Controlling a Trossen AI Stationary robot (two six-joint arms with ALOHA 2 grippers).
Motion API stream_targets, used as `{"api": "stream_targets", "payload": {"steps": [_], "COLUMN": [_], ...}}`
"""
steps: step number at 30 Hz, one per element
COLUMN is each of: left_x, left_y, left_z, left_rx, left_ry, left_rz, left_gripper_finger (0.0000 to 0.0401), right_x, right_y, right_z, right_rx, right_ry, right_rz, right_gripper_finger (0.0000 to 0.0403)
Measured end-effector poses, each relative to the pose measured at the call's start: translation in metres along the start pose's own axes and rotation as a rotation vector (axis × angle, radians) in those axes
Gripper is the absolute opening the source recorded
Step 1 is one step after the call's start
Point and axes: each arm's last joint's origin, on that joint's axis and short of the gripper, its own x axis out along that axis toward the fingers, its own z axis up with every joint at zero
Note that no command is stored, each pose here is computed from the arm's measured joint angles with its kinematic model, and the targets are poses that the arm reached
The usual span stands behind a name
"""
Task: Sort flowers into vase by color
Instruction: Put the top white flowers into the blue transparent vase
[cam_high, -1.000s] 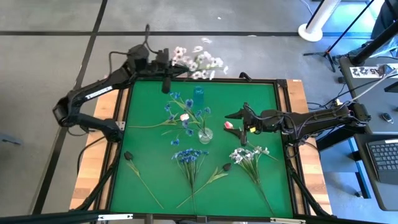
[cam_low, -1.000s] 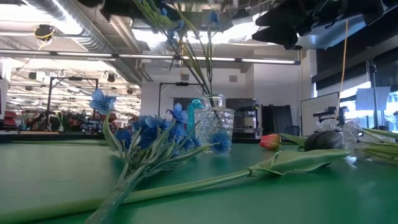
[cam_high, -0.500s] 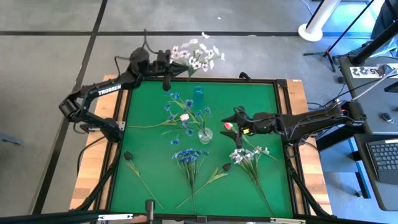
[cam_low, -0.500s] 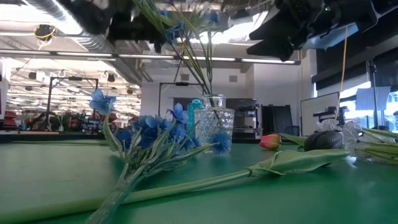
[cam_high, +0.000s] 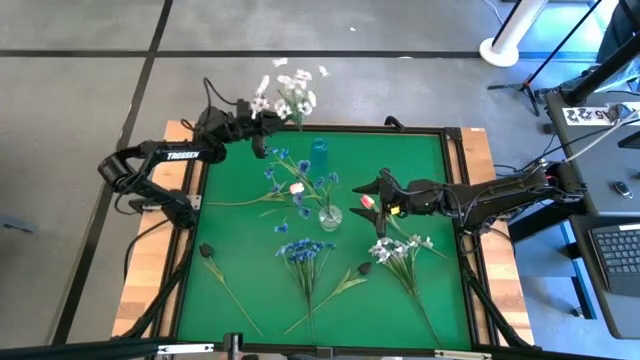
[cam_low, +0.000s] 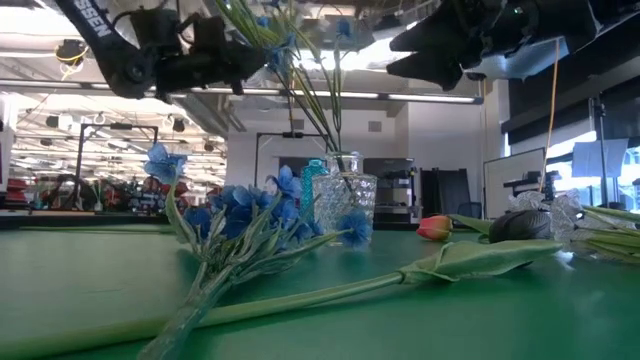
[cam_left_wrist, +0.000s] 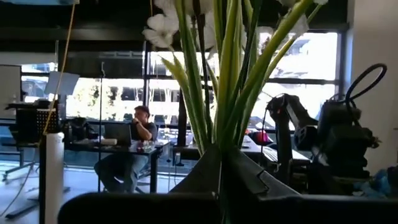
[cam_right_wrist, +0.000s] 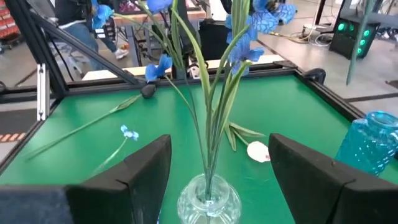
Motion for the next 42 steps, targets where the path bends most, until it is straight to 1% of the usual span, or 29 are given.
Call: {"api": "stream_targets", "payload": {"steps": [4, 6, 9, 13, 18, 23, 27, 42], "left_x": [0.004, 0.005, 0.012, 0.02, 0.026, 0.027, 0.027, 0.027], "left_y": [0.005, 0.008, 0.011, 0.015, 0.013, 0.016, 0.017, 0.016], "left_z": [-0.017, -0.024, -0.027, -0.03, -0.034, -0.043, -0.047, -0.044], "left_rx": [-0.015, -0.044, -0.075, -0.104, -0.086, -0.065, -0.054, -0.041], "left_ry": [0.007, -0.017, -0.075, -0.081, -0.048, 0.021, 0.056, 0.031], "left_rz": [0.031, 0.036, -0.006, -0.026, -0.03, 0.022, 0.039, 0.032], "left_gripper_finger": [0.0, 0.0, 0.0, 0.0, 0.0, 0.0, 0.0, 0.0], "right_x": [0.0, 0.0, 0.0, 0.0, 0.0, 0.0, 0.0, 0.0], "right_y": [0.0, 0.0, 0.0, 0.0, 0.0, 0.0, 0.0, 0.0], "right_z": [0.0, -0.001, -0.002, -0.003, -0.003, -0.003, -0.003, -0.003], "right_rx": [-0.016, -0.021, -0.023, -0.018, -0.013, -0.005, -0.005, -0.006], "right_ry": [-0.005, 0.006, 0.019, 0.027, 0.028, 0.028, 0.028, 0.028], "right_rz": [0.001, 0.0, -0.001, -0.002, -0.002, -0.002, -0.002, -0.002], "right_gripper_finger": [0.0268, 0.0268, 0.0268, 0.0268, 0.0268, 0.0268, 0.0268, 0.0268]}}
